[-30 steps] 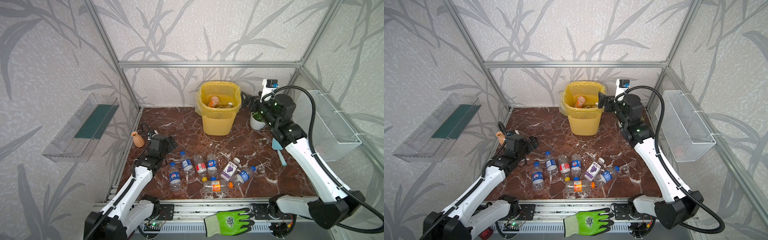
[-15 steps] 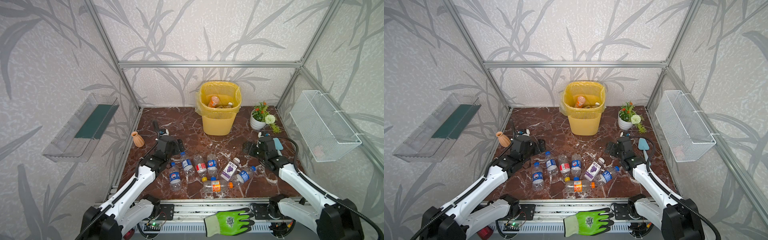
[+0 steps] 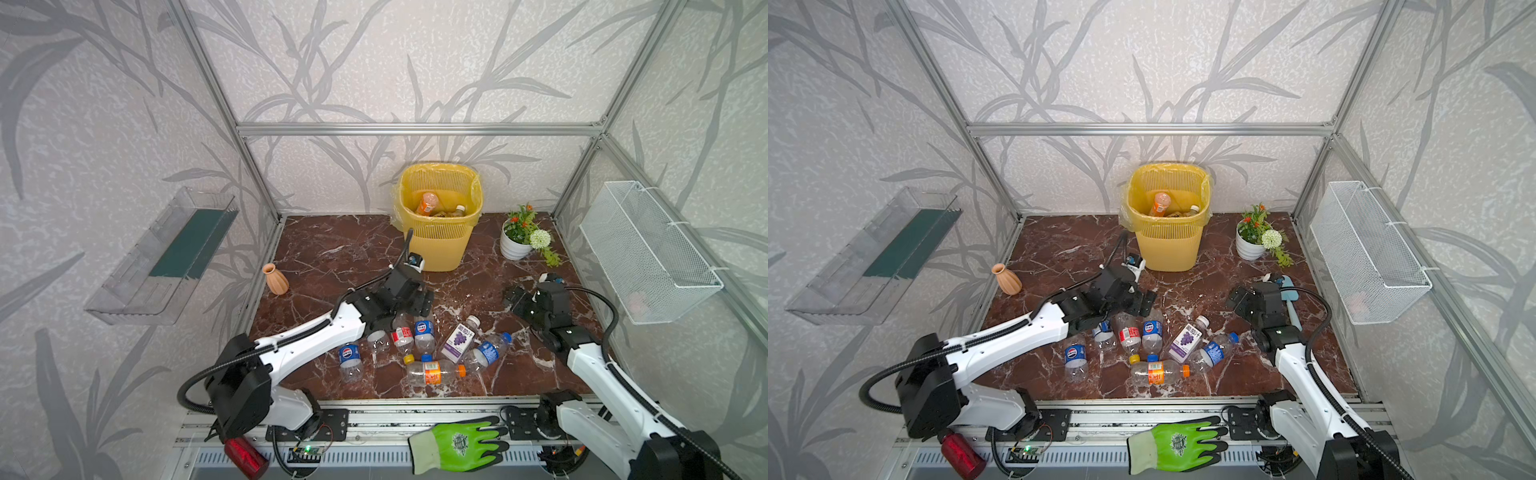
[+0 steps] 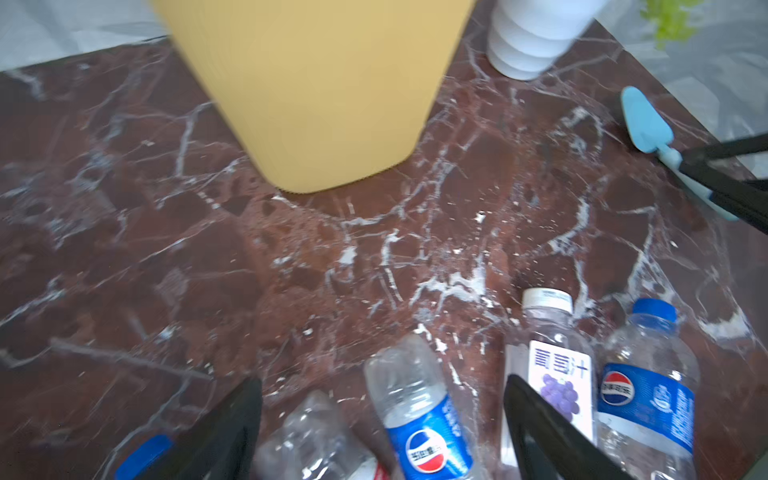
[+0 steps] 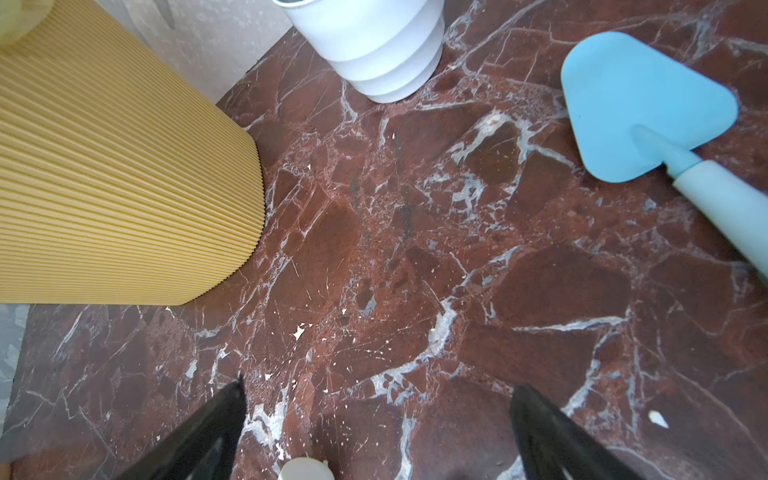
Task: Throw the plastic bottles in the bin
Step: 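Move the right gripper back toward the bottle cluster, then reach the left gripper over the grape-juice bottle and close on it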
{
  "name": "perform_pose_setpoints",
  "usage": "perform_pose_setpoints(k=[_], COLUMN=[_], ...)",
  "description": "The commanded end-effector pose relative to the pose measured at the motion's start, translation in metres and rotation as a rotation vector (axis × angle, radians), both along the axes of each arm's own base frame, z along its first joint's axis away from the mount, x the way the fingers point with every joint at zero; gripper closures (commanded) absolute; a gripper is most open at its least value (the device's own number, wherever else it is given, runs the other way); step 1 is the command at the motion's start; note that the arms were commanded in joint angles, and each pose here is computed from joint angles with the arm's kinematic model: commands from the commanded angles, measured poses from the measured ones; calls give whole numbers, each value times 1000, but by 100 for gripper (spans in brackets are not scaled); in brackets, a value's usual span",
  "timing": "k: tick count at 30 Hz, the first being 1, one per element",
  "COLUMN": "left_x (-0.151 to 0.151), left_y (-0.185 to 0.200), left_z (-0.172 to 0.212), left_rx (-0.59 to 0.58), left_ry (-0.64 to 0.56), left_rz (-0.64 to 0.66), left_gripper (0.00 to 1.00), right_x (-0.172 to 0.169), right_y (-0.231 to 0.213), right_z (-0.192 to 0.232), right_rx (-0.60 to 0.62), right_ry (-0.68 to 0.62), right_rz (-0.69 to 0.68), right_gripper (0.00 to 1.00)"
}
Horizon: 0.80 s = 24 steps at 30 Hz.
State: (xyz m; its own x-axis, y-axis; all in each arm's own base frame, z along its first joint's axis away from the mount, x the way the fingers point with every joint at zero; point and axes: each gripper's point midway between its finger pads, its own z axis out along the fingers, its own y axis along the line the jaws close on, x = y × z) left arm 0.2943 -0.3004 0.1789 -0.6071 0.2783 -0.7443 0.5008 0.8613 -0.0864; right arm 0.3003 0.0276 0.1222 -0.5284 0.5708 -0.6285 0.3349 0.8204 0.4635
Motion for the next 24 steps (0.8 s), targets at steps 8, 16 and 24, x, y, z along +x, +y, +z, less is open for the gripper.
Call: perform_pose_setpoints(k=[8,16,24], left_x=[-53,-63,-66], left_y=[-75,-81,-79], left_z=[-42,-59,-80], left_rx=[226,314,375], left_ry=[158,190,249], left_rz=[-356,-383,-386], left_gripper=[10,11,14], right_x=[-1,-4,-4], right_y=[-7,-9,-7], right_z=[3,-2,-4], right_rx=[26,39,58], right_ry=[-24,-22,-23], right_rz=[-33,-45,-43], right_gripper=[1,1,1])
